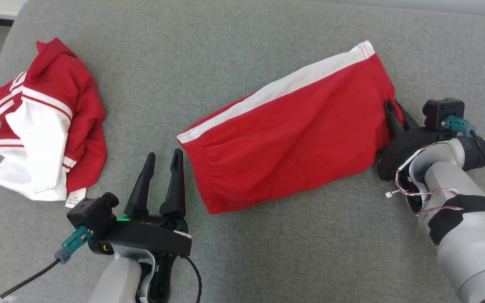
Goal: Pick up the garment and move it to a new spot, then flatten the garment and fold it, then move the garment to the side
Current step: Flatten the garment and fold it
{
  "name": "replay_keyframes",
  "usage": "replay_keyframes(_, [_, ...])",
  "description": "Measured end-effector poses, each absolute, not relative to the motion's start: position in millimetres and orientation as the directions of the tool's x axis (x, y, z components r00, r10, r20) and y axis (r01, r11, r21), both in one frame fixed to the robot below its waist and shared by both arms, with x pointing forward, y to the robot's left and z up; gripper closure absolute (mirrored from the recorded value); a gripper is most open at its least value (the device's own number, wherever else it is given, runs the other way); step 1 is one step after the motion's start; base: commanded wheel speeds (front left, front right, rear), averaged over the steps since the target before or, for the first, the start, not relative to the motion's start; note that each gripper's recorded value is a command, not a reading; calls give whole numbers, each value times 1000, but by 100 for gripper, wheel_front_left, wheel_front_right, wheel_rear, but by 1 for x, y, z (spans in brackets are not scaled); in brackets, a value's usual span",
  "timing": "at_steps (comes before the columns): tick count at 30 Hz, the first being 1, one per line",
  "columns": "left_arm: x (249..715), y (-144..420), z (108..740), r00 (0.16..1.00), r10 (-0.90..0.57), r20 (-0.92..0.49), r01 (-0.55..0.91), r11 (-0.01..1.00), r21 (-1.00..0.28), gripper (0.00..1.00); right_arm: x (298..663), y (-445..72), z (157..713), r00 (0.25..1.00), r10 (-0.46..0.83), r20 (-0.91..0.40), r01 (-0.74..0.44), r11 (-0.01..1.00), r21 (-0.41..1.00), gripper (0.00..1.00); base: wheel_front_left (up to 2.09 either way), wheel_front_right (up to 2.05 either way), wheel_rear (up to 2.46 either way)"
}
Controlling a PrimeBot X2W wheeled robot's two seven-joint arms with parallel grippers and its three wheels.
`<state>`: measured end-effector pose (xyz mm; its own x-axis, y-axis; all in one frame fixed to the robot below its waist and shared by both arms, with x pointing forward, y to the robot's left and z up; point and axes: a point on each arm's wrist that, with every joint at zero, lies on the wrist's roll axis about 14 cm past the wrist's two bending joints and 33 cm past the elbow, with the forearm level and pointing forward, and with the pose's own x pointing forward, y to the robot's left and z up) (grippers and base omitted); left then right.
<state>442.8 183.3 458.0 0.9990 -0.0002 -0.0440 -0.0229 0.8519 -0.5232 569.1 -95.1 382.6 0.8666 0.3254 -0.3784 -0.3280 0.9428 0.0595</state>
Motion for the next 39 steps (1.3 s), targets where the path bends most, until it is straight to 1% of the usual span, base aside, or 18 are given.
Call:
replay_keyframes(8, [426,168,454,997,-49,-64,10,861,-508,0,550,-115,389,897,270,-349,-242,962,123,100,0,0,0])
replay_keyframes(11, [420,163,454,995,-77,-67,36,879,-475,0,537,-124,390,908,239,-345,-193,968,161,100,0,0,0])
replay_keyframes(19, [406,149,450,990,-118,-81,69,891,-448,0,495,-152,395,932,167,-323,-87,964,250,100,0,0,0])
replay_keyframes(27, [397,144,449,988,-130,-87,79,896,-436,0,450,-189,398,948,71,-309,20,960,280,100,0,0,0])
replay_keyframes(30, [394,149,449,989,-118,-88,72,909,-411,0,437,-200,401,953,39,-300,50,958,282,100,0,0,0])
replay_keyframes(34, [392,158,450,992,-90,-83,52,923,-382,0,426,-212,409,962,-1,-273,84,953,292,100,0,0,0])
replay_keyframes(39, [392,158,451,993,-85,-80,50,927,-371,0,423,-219,421,972,-22,-234,92,952,291,100,0,0,0])
